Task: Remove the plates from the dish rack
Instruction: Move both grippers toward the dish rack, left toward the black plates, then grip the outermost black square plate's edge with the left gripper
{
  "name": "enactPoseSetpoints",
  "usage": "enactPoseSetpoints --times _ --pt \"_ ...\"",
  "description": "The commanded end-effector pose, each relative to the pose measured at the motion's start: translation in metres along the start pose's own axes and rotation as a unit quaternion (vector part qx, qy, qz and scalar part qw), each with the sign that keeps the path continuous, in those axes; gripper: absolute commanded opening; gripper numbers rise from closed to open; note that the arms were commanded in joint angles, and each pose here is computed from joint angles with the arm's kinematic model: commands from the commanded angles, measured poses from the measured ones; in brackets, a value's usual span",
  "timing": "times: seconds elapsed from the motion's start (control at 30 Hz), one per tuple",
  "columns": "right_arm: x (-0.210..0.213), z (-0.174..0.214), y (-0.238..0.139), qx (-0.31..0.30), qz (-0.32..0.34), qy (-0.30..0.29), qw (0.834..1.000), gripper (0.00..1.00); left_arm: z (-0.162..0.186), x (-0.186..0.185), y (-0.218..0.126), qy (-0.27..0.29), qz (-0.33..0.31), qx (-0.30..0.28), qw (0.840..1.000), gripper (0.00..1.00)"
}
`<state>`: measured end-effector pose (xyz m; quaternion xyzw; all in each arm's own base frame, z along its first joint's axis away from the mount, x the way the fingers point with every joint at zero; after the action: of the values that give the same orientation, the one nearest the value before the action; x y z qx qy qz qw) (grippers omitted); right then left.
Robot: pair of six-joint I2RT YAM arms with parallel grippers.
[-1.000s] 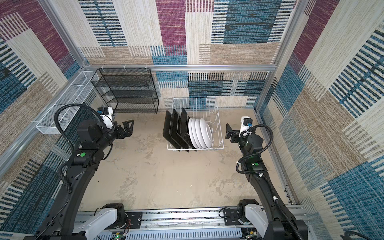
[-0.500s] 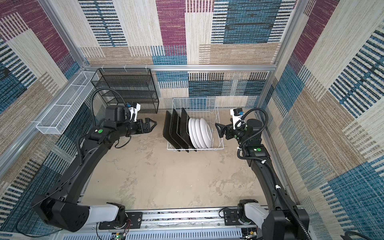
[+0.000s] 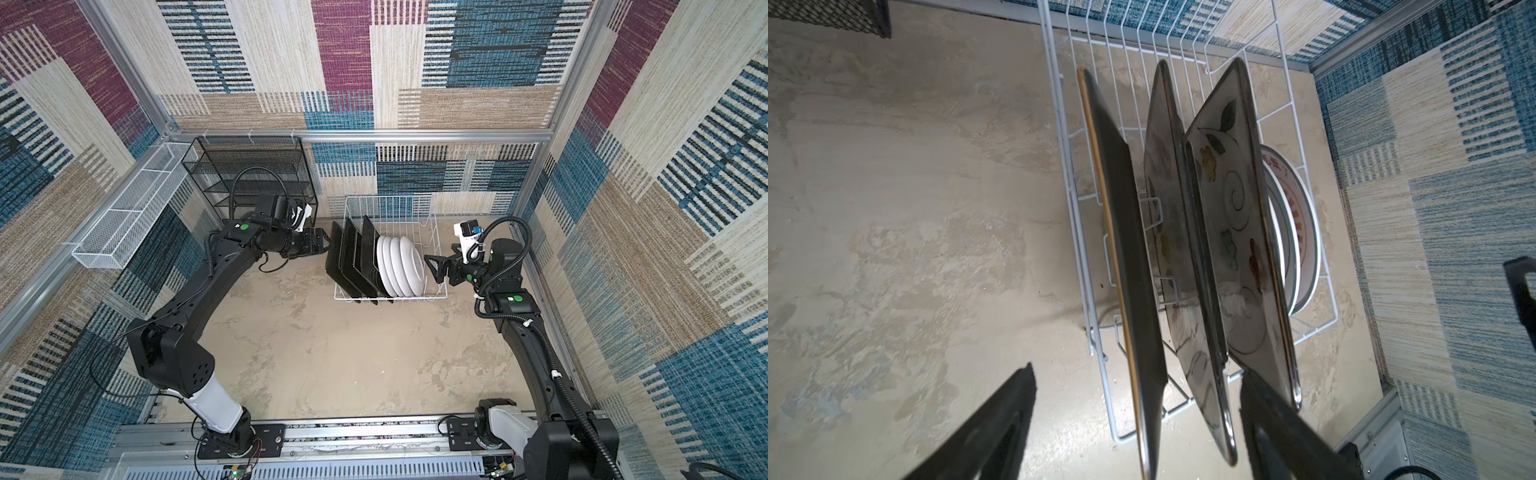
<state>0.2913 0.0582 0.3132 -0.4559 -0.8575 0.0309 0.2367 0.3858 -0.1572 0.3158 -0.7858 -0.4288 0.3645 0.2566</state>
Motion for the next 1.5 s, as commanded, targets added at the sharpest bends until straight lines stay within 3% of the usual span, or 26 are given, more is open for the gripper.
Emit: enactPoseSetpoints --times 0.0,0.2,0.83,1.47 --pt "0.001 0.001 0.000 0.002 -0.007 -0.003 1.000 0.99 0.000 -0.001 0.008 0.000 -0.001 0.034 0.999 0.72" --pt "0.000 0.003 0.001 0.005 -0.004 -0.001 1.000 0.99 0.001 0.006 0.029 -0.011 -0.010 0.063 0.998 0.61" --pt "-0.004 0.006 0.006 0.012 -0.007 0.004 1.000 0.99 -0.002 0.011 0.074 -0.037 0.005 0.095 0.995 0.52" --pt "-0.006 0.009 0.007 0.012 0.000 0.005 1.000 0.99 0.008 0.013 0.086 -0.055 -0.001 0.121 0.991 0.47"
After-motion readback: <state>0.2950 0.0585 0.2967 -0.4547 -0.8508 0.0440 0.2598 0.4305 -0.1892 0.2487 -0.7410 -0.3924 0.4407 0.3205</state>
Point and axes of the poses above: each gripper's point midway between its finger pads, its own y axis out along the fingers, its own x axis along the line the jaws close on, z = x × y, the point moved 8 cm from there along -y, back along the fingers, and after that the axes turned 10 degrees about y, right-handed, at the moved point
